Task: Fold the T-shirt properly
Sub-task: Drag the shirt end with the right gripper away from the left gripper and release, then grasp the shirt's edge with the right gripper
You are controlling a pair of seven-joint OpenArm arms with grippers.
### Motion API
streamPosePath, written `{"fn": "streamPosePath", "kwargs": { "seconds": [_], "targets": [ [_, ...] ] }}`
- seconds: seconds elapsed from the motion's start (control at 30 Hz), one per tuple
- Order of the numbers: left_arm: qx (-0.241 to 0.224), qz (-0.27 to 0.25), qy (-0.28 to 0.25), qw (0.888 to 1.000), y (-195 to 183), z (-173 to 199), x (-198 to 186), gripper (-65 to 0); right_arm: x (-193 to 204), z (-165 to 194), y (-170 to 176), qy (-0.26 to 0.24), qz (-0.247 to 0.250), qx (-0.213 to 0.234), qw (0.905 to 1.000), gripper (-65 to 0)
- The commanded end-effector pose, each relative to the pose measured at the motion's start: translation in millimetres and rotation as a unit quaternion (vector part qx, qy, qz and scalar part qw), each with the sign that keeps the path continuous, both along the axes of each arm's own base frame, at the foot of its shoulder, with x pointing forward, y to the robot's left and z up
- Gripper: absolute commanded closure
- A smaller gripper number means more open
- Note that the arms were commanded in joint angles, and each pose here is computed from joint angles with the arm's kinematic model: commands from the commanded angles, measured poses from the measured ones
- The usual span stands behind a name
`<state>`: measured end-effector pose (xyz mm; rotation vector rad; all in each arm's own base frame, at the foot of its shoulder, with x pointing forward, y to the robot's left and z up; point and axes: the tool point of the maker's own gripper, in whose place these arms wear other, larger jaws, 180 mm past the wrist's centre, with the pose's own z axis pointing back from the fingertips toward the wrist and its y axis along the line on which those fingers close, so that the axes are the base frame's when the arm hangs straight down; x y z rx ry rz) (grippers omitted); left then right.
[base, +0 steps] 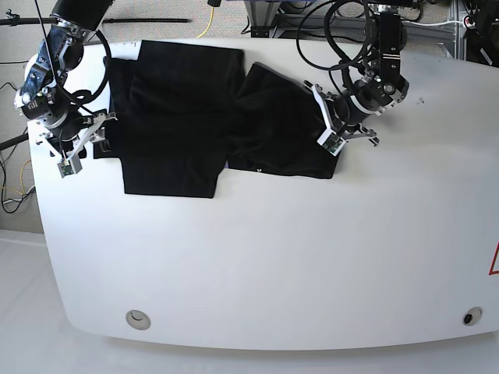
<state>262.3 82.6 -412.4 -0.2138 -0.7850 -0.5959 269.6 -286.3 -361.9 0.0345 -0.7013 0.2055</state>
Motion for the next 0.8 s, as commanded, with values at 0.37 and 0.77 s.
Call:
{"fn": "streamPosePath", "kwargs": {
  "seconds": [0.37, 0.77],
  "targets": [
    [0.043, 0.010, 0.019, 0.999, 19, -9, -5, 0.0, -10, -3, -7, 0.025, -0.003, -0.005, 0.9997, -47.7],
    [0.042, 0.010, 0.020, 0.999, 18, -9, -5, 0.0, -32, -32, -8, 0.100, -0.046, 0.028, 0.9935, -48.1]
  ]
}}
